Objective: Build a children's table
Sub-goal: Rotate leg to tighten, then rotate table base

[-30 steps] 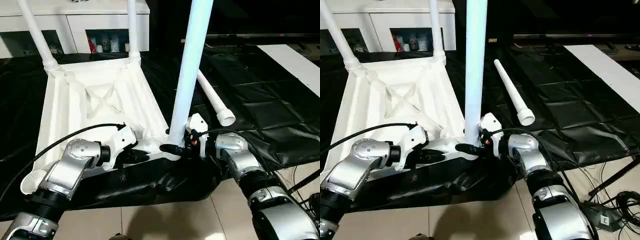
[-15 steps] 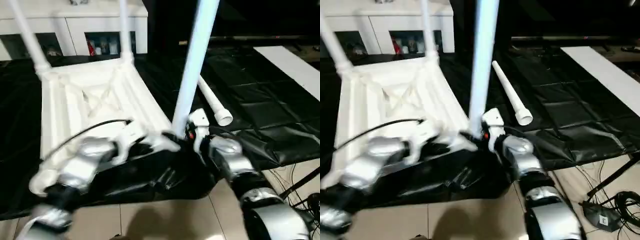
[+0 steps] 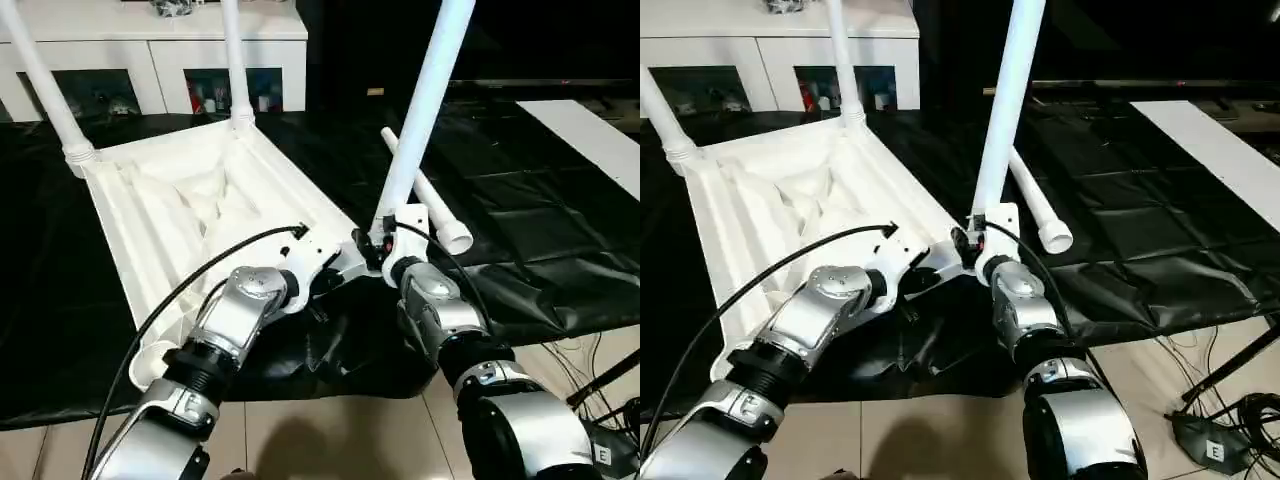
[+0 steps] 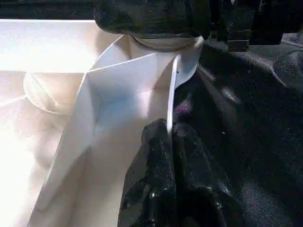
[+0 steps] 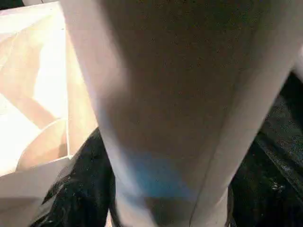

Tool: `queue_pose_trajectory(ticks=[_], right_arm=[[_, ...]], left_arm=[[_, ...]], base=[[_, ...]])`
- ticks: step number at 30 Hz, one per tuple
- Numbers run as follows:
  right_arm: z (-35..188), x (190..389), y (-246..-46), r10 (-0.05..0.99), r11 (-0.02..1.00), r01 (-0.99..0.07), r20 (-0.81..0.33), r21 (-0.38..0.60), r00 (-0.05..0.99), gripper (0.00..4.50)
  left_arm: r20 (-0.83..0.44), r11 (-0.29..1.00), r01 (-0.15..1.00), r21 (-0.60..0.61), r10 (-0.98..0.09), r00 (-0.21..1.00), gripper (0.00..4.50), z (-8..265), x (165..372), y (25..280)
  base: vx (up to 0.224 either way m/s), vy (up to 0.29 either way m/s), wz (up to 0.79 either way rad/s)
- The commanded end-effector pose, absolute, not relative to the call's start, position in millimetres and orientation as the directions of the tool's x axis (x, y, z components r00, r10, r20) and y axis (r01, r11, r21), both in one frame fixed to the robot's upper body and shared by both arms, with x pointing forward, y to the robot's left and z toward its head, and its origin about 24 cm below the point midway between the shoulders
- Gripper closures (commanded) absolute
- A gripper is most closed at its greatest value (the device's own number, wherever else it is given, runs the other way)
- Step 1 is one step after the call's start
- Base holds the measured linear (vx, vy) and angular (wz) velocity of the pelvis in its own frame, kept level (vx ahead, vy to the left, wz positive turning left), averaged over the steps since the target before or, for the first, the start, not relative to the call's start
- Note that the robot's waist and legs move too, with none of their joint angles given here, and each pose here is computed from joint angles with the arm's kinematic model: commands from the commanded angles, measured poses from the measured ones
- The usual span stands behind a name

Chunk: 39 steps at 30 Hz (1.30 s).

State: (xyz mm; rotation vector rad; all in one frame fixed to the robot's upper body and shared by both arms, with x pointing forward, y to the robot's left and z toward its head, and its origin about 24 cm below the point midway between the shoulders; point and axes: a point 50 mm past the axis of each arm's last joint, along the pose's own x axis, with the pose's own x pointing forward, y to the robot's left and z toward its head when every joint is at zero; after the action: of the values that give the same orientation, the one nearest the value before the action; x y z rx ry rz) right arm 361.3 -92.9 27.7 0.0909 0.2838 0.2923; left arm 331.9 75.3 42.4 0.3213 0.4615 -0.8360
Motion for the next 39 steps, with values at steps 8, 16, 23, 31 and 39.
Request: queue_pose_trajectory(ticks=[8,16,23,31,39], right_arm=[[22,352.0,-76.4,0.379,0.924,-0.354,-0.236,0.141,0.895,0.67],[41,355.7,-100.8,0.307,0.952,-0.303,-0.105,0.049,0.946,0.56],[44,346.2,-100.4,0.328,0.945,-0.328,-0.063,0.01,0.943,0.56],[50,330.4,-102.2,0.518,0.851,-0.522,-0.071,-0.057,0.852,0.56],[35,319.5,-100.6,0.57,0.793,-0.598,-0.204,-0.117,0.796,0.56]], left_arm=[[-0.44,0.64,0.722,0.261,-0.587,0.679,4.5,46,345,88],[-0.273,0.686,0.639,0.347,-0.578,0.769,3.95,67,361,91],[-0.027,0.84,0.468,0.276,-0.48,0.877,3.52,113,375,115],[0.047,0.877,0.386,0.286,-0.415,0.909,3.22,148,356,184],[-0.194,0.833,0.318,0.452,-0.256,0.947,3.22,146,312,277]], base=[[0.0,0.0,0.0],[0.0,0.0,0.0],[0.0,0.0,0.0],[0.0,0.0,0.0],[0.0,0.0,0.0]])
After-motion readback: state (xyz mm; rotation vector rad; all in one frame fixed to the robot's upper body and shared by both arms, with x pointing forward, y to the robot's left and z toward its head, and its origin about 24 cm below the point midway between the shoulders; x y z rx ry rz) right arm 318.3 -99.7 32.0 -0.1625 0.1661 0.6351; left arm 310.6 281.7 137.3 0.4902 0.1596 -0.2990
